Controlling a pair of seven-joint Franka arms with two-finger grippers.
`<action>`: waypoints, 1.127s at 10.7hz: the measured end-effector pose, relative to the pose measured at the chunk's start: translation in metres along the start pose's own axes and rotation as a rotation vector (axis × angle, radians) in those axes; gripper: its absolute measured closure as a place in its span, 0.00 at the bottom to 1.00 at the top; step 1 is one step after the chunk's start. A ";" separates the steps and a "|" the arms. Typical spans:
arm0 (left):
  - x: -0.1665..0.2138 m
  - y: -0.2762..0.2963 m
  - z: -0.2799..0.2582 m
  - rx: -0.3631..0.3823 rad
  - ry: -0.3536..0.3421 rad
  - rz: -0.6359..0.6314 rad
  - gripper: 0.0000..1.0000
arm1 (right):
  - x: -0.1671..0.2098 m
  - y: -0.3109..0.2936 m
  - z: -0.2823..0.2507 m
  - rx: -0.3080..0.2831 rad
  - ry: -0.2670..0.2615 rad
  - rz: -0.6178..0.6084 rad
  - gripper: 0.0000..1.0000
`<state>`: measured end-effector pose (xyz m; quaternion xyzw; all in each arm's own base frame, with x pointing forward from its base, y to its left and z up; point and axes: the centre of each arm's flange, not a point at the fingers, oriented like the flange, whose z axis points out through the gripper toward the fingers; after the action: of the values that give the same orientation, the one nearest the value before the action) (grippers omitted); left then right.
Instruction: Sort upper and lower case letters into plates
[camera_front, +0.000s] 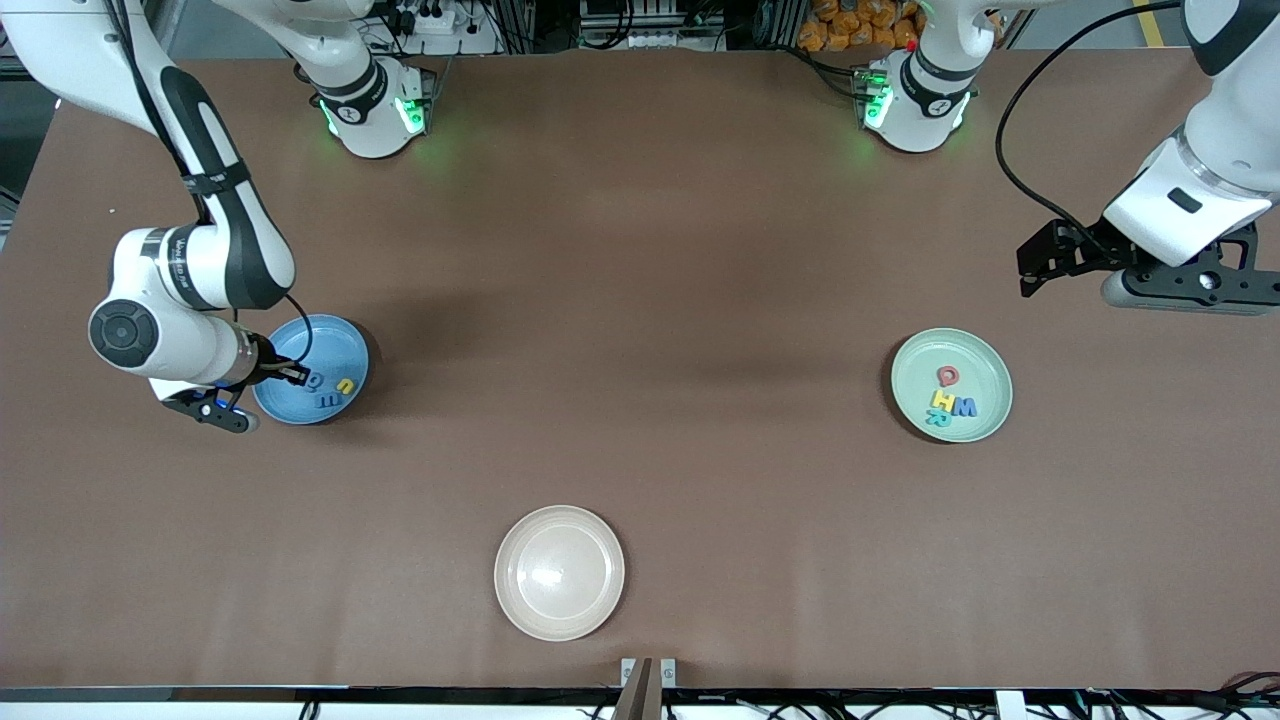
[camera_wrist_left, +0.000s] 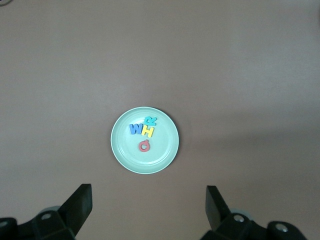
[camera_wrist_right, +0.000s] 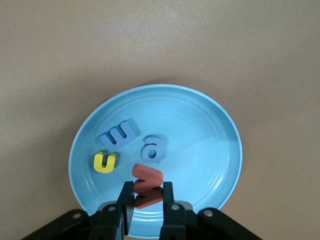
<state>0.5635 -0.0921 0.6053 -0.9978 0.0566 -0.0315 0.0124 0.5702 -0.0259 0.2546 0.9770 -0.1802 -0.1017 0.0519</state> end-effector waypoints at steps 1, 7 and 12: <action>0.000 0.000 0.000 0.000 0.000 0.000 0.00 | 0.000 0.000 0.001 0.000 -0.001 0.000 0.61; 0.000 0.000 0.000 0.000 0.000 0.000 0.00 | 0.009 -0.013 -0.074 -0.011 0.001 -0.022 0.00; 0.000 0.000 0.000 0.000 0.000 0.000 0.00 | 0.014 -0.002 -0.208 -0.008 0.044 -0.164 0.00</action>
<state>0.5635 -0.0920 0.6052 -0.9978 0.0566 -0.0314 0.0124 0.6286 -0.0154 0.4541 0.9903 -0.0978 -0.0848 0.0510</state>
